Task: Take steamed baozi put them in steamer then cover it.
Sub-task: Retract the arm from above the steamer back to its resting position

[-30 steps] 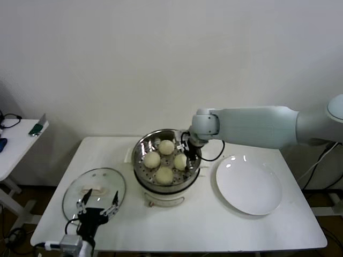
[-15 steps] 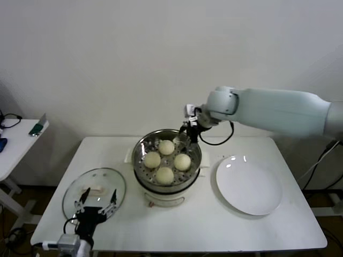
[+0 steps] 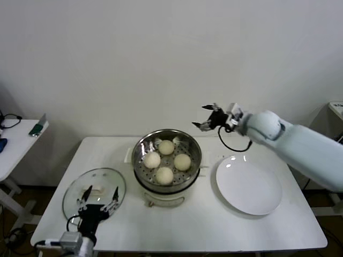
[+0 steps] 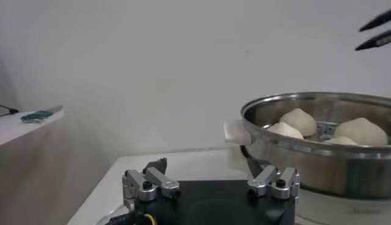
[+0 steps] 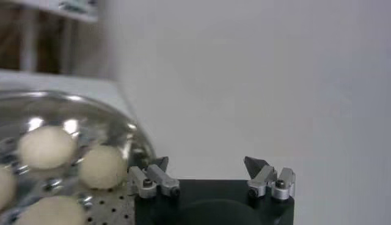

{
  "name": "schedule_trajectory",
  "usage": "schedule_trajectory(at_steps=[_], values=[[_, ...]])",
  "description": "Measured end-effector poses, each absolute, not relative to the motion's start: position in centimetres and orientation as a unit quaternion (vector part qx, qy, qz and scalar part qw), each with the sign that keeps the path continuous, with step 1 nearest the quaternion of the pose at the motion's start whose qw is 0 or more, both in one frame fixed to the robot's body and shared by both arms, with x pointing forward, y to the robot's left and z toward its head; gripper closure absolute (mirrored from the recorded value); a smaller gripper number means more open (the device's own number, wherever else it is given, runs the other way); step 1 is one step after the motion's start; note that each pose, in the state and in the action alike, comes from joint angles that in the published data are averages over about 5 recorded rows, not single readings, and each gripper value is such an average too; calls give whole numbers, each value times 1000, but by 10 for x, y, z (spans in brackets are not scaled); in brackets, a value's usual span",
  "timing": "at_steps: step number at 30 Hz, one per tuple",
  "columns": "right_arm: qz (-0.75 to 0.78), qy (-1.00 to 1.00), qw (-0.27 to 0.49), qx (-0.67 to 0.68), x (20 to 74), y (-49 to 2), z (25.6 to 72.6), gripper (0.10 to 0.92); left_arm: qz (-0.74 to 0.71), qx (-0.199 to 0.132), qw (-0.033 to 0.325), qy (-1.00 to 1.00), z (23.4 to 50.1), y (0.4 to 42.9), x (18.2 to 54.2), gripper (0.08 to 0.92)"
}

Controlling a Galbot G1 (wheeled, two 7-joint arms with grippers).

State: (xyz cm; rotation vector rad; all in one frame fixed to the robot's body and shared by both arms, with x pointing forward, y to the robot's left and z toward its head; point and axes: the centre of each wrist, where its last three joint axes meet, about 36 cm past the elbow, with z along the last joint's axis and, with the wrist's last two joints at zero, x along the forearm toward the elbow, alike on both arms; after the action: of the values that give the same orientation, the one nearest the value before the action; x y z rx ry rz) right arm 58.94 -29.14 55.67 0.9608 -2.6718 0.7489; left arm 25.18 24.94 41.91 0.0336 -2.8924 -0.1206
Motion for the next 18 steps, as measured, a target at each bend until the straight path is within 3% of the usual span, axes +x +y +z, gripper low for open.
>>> schedule_trajectory(at_steps=[9, 18], values=[[150, -961, 47, 229, 528, -345, 484, 200, -65, 16, 110, -992, 413, 252, 259, 177], [74, -988, 27, 133, 424, -391, 370, 200, -109, 28, 101, -989, 405, 258, 262, 177]])
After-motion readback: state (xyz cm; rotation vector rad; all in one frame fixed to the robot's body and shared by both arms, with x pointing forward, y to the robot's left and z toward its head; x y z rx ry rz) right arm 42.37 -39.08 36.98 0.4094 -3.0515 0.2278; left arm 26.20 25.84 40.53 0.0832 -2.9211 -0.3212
